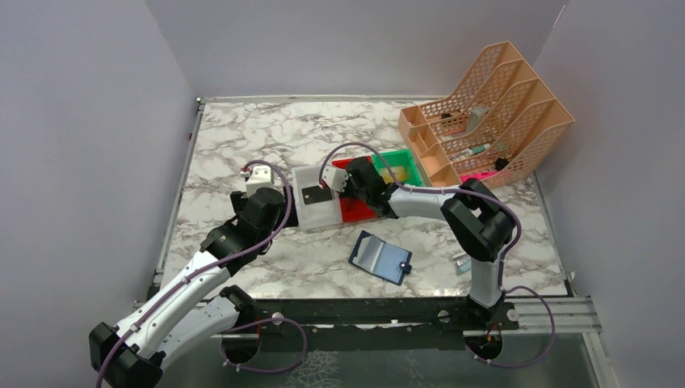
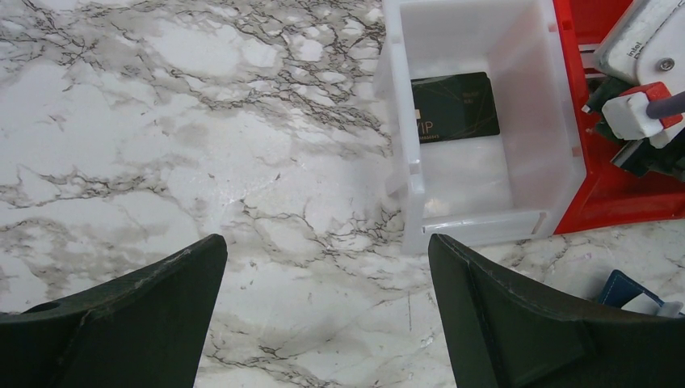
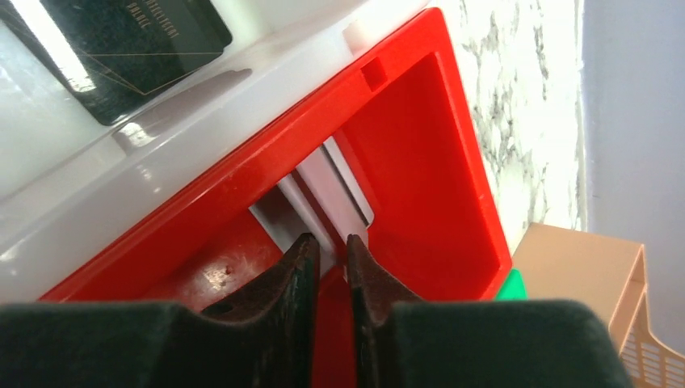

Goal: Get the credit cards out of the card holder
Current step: Place the credit card in the storage box.

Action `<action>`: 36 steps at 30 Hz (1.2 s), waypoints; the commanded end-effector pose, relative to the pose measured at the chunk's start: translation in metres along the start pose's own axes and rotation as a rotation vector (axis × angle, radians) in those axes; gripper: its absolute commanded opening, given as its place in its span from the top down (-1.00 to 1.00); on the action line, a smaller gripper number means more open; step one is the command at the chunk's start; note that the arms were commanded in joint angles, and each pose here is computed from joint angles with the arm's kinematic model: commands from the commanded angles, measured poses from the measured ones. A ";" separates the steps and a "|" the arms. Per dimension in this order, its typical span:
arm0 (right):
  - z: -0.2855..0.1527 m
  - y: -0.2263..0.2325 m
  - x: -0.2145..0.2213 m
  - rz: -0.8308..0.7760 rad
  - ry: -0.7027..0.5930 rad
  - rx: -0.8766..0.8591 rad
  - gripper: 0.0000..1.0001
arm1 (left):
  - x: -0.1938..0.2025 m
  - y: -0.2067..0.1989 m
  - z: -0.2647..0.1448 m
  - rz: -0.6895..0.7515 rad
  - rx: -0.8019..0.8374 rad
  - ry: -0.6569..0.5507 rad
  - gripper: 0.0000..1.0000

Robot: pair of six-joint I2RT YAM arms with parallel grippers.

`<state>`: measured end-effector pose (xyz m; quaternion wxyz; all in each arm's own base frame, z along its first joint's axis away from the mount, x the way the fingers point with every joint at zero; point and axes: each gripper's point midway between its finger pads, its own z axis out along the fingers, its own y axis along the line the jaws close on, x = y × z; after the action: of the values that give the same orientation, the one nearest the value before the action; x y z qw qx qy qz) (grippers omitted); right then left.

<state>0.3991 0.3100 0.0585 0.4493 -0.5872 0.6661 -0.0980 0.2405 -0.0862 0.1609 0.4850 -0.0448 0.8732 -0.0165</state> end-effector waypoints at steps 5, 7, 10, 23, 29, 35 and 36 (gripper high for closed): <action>-0.003 0.011 -0.004 0.020 -0.009 -0.060 0.40 | -0.006 0.002 0.000 -0.002 -0.011 -0.012 -0.98; -0.003 0.009 -0.004 0.022 -0.006 -0.046 0.39 | -0.005 0.001 0.001 0.001 -0.011 -0.007 -0.98; -0.006 0.002 -0.007 0.043 -0.018 -0.018 0.39 | -0.004 0.001 0.002 0.005 -0.009 -0.002 -0.98; -0.095 -0.039 -0.040 0.654 -0.197 0.110 0.32 | -0.001 -0.002 0.004 0.010 0.001 0.017 -0.98; -0.148 -0.015 -0.031 1.022 -0.244 0.027 0.07 | 0.002 -0.004 0.006 0.015 0.007 0.029 -0.98; -0.142 0.015 -0.053 1.104 -0.141 -0.193 0.39 | 0.003 -0.005 0.006 0.020 0.011 0.035 -0.98; -0.133 0.021 -0.051 1.116 -0.090 -0.208 0.44 | 0.003 -0.005 0.006 0.020 0.011 0.033 -0.98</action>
<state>0.2990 0.2845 0.1786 0.5079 -0.2167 0.8068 0.2101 0.2420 -0.0878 0.1485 0.4646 -0.0357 0.8848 -0.0049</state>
